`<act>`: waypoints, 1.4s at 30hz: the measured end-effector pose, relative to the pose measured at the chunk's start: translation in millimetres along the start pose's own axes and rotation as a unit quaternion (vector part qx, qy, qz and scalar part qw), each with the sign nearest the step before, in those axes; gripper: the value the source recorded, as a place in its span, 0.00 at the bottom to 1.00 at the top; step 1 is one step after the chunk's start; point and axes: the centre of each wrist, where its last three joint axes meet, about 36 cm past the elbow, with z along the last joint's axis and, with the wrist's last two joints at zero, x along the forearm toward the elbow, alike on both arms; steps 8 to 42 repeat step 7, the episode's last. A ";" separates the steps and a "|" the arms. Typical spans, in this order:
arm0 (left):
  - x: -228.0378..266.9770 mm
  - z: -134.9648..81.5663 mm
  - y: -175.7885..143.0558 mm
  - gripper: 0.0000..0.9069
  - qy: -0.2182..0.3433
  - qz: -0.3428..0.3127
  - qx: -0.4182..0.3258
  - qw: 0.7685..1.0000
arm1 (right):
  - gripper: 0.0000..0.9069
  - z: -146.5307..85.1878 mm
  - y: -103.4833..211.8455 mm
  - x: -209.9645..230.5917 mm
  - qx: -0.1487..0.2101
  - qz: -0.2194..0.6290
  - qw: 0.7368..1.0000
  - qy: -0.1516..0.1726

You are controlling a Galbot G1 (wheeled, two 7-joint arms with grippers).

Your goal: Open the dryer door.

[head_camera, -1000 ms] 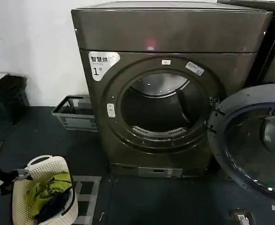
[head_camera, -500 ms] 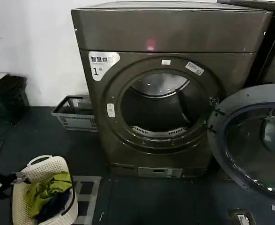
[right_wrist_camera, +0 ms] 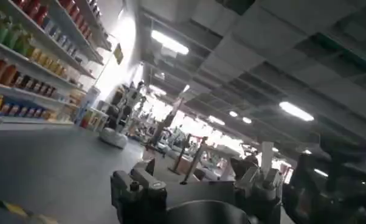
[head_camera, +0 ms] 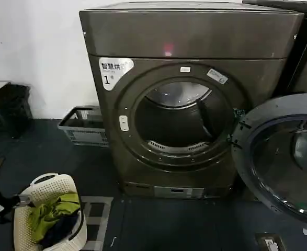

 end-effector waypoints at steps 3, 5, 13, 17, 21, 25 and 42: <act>-2.6 1.4 -0.7 1.00 0.003 0.002 0.000 1.000 | 1.00 4.0 -1.5 -0.5 0.001 0.001 1.000 0.003; -3.5 2.2 -1.5 1.00 0.003 0.004 -0.001 1.000 | 1.00 4.9 -2.9 -1.2 0.002 0.002 1.000 0.005; -4.5 2.7 -1.7 1.00 0.004 0.005 0.000 1.000 | 1.00 6.1 -3.9 -1.5 0.003 0.003 1.000 0.006; -4.5 2.7 -1.7 1.00 0.004 0.005 0.000 1.000 | 1.00 6.1 -3.9 -1.5 0.003 0.003 1.000 0.006; -4.5 2.7 -1.7 1.00 0.004 0.005 0.000 1.000 | 1.00 6.1 -3.9 -1.5 0.003 0.003 1.000 0.006; -4.5 2.7 -1.7 1.00 0.004 0.005 0.000 1.000 | 1.00 6.1 -3.9 -1.5 0.003 0.003 1.000 0.006; -4.5 2.7 -1.7 1.00 0.004 0.005 0.000 1.000 | 1.00 6.1 -3.9 -1.5 0.003 0.003 1.000 0.006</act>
